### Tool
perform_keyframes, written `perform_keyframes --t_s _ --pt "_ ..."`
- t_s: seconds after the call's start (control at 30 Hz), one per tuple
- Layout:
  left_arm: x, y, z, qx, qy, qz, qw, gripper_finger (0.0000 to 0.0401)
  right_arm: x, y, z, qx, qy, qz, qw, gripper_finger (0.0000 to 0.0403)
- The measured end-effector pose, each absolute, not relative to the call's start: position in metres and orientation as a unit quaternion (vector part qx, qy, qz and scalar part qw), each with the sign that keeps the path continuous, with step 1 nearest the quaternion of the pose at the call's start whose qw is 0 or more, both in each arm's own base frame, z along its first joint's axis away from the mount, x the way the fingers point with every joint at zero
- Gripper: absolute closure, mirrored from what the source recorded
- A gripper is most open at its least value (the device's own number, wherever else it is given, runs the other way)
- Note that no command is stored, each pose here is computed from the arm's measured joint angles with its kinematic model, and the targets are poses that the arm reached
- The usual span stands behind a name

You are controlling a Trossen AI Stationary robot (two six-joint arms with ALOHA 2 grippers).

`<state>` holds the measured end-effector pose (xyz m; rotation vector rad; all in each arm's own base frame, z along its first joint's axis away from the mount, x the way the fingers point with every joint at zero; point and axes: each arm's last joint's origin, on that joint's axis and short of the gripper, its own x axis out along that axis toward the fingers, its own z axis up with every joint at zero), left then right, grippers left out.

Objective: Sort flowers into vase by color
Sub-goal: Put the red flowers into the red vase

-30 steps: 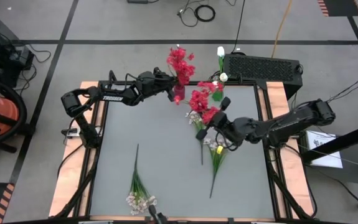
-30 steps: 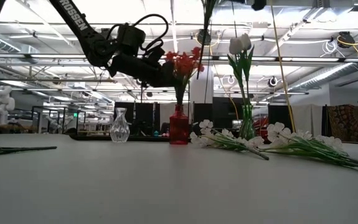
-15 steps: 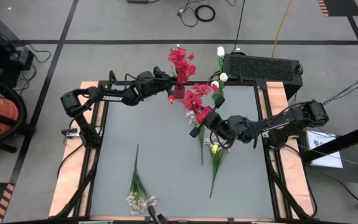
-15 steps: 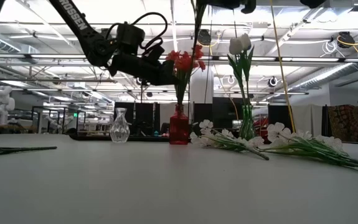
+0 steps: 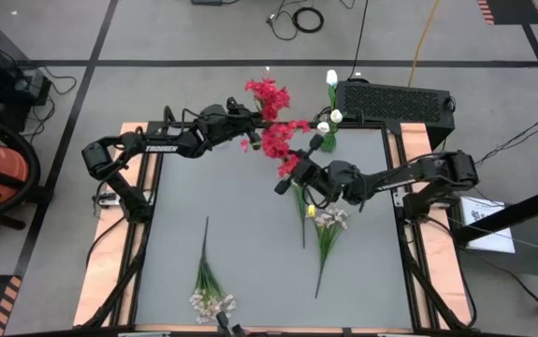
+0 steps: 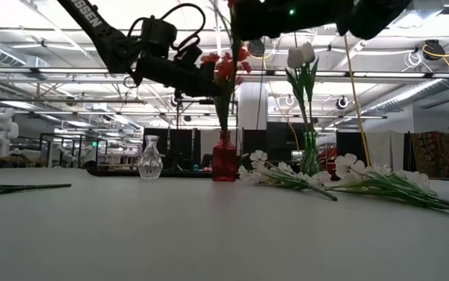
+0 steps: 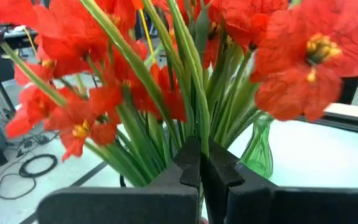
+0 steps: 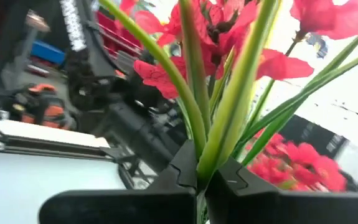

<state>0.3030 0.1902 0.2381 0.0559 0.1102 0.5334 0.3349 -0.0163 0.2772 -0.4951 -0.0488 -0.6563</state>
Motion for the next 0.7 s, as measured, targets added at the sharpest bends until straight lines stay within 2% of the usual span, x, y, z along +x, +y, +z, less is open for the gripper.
perform_keyframes --t_s 0.4,0.7 --pt "0.302 0.191 0.235 0.025 0.068 0.285 0.956 0.04 0.347 -0.056 0.257 -0.266 -0.055 -0.318 0.908 0.0403" --pt "0.301 0.192 0.236 0.04 0.068 0.29 0.954 0.0398 0.351 -0.073 0.243 -0.294 -0.042 -0.34 0.892 0.0403"
